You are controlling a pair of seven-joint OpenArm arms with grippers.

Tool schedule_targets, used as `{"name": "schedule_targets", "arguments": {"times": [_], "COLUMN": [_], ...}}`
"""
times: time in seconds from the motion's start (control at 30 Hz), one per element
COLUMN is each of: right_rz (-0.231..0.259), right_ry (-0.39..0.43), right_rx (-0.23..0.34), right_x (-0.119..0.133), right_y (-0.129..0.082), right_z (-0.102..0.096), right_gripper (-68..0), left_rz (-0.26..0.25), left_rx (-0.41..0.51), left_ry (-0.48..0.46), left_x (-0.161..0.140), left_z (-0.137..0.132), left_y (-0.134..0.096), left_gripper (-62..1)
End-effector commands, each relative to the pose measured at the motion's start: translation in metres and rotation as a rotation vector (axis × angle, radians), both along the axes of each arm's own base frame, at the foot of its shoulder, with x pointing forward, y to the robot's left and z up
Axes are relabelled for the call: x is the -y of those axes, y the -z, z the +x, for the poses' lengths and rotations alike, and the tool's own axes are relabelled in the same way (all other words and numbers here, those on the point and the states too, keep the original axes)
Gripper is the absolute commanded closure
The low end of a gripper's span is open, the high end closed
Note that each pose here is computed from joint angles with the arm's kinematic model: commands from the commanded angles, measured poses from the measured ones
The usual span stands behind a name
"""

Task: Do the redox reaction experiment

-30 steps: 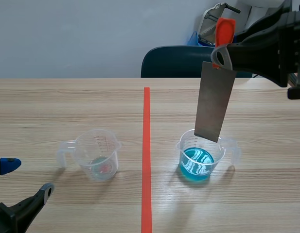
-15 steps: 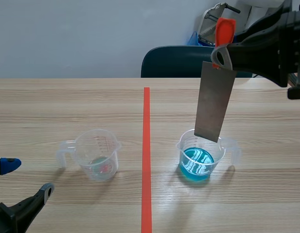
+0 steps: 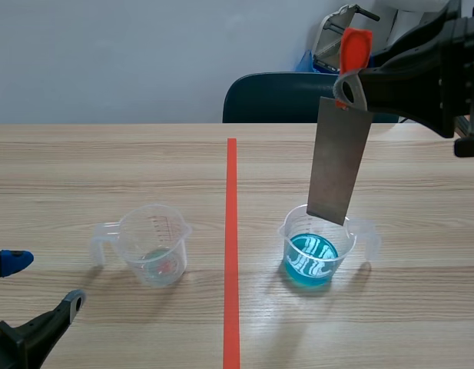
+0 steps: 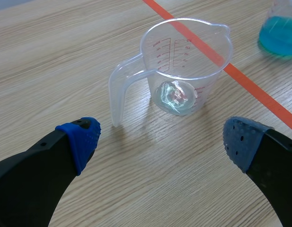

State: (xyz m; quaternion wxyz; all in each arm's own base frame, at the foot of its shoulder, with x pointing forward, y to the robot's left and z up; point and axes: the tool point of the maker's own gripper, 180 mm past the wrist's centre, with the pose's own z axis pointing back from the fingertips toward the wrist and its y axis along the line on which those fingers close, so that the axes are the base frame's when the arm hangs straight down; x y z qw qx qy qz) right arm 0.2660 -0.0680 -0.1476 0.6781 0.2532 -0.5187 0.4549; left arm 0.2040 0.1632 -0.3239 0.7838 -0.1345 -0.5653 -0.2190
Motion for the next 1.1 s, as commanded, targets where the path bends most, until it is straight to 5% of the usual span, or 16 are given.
{"name": "schedule_targets", "arguments": {"times": [0.0, 0.47, 1.07], "right_rz": [0.032, 0.052, 0.072], "right_ry": [-0.018, -0.125, -0.388], "right_rx": [0.039, 0.099, 0.165], "right_x": [-0.003, -0.038, -0.143], "right_y": [-0.014, -0.031, -0.042], "right_z": [0.000, 0.001, -0.024], "right_gripper": [-0.6, -0.6, -0.6], "left_rz": [-0.016, -0.019, -0.016], "left_rx": [0.029, 0.031, 0.033], "left_ry": [-0.001, -0.003, -0.006], "left_x": [0.003, 0.003, 0.003], "left_z": [0.004, 0.004, 0.005], "left_y": [-0.008, -0.008, -0.008], "left_gripper": [-55.5, -55.5, -55.5]}}
